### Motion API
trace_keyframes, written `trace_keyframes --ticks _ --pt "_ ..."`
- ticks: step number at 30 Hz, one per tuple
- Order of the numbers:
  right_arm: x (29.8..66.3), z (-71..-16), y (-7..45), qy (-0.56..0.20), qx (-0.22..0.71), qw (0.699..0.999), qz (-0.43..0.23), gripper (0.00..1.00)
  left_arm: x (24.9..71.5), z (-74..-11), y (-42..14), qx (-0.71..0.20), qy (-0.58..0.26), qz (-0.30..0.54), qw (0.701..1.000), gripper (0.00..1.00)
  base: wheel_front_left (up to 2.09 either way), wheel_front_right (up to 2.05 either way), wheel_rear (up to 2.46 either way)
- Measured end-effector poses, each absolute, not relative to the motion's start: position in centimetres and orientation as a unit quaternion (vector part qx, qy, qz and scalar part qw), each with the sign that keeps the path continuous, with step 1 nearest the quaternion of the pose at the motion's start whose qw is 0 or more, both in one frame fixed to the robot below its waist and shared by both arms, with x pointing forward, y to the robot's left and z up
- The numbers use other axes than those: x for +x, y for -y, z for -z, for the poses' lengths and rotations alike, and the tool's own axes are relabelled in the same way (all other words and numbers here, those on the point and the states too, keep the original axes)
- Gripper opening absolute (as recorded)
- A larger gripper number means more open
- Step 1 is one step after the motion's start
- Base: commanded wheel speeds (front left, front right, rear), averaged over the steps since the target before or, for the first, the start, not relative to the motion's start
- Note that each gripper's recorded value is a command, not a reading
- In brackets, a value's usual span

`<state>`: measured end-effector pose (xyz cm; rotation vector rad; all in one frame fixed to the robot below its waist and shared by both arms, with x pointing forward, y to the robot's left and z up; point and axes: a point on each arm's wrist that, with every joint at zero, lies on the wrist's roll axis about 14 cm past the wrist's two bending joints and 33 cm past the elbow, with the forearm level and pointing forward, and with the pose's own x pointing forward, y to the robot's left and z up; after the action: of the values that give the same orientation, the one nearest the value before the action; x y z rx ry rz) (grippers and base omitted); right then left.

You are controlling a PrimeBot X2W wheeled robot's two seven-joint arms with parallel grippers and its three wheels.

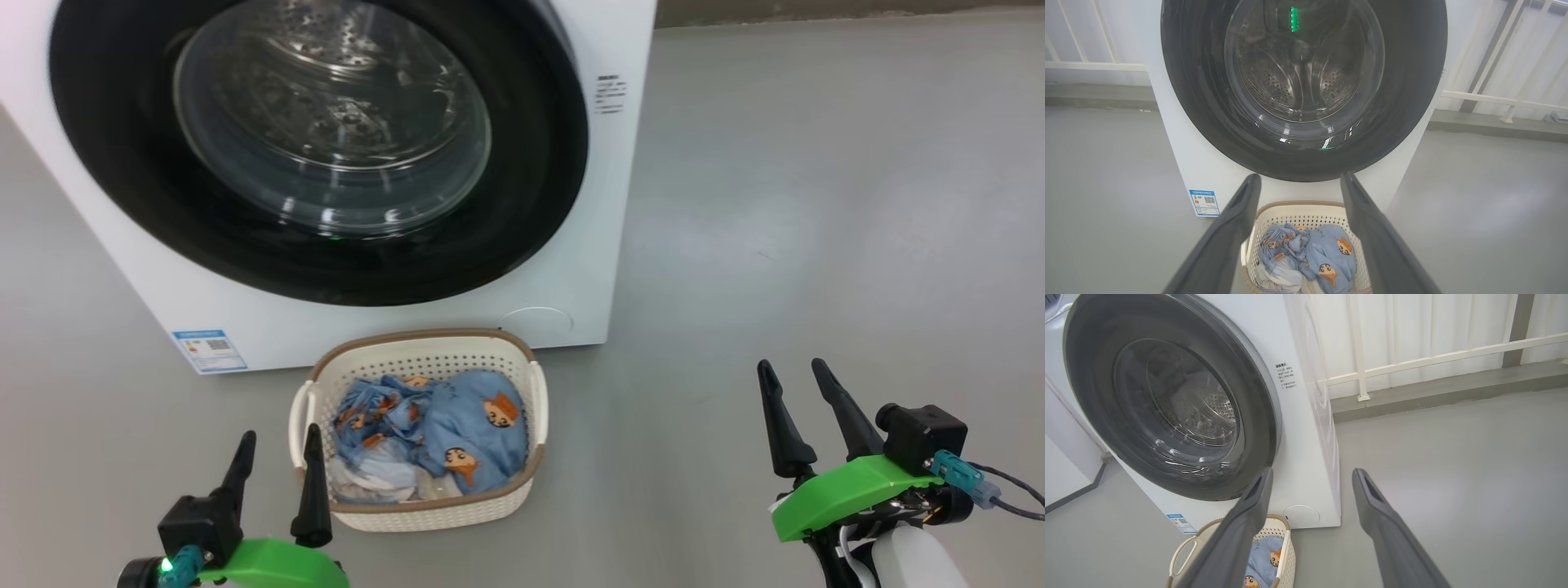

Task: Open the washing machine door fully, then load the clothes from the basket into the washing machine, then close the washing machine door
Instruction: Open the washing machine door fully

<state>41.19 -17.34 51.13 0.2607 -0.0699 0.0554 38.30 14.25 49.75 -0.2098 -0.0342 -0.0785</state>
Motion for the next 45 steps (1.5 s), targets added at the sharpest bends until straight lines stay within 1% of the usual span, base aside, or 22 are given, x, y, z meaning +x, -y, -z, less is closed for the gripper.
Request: trace_keyframes --ticks 6,11,45 --pt "41.26 -50.96 17.35 0.032 0.128 0.991 -0.028 1.00 38.31 -49.79 -14.32 -0.107 0.018 0.038 0.993 1.00 0.86 0.76 -1.62" --pt "41.32 -50.84 17.22 0.030 0.128 0.991 -0.030 1.00 38.32 -49.76 -14.39 -0.107 0.018 0.036 0.993 1.00 0.38 0.38 -0.76" --pt "41.07 -51.30 17.00 0.035 0.128 0.991 -0.034 1.00 38.11 -50.39 -14.85 -0.100 0.027 0.027 0.994 1.00 0.01 0.01 -0.01"
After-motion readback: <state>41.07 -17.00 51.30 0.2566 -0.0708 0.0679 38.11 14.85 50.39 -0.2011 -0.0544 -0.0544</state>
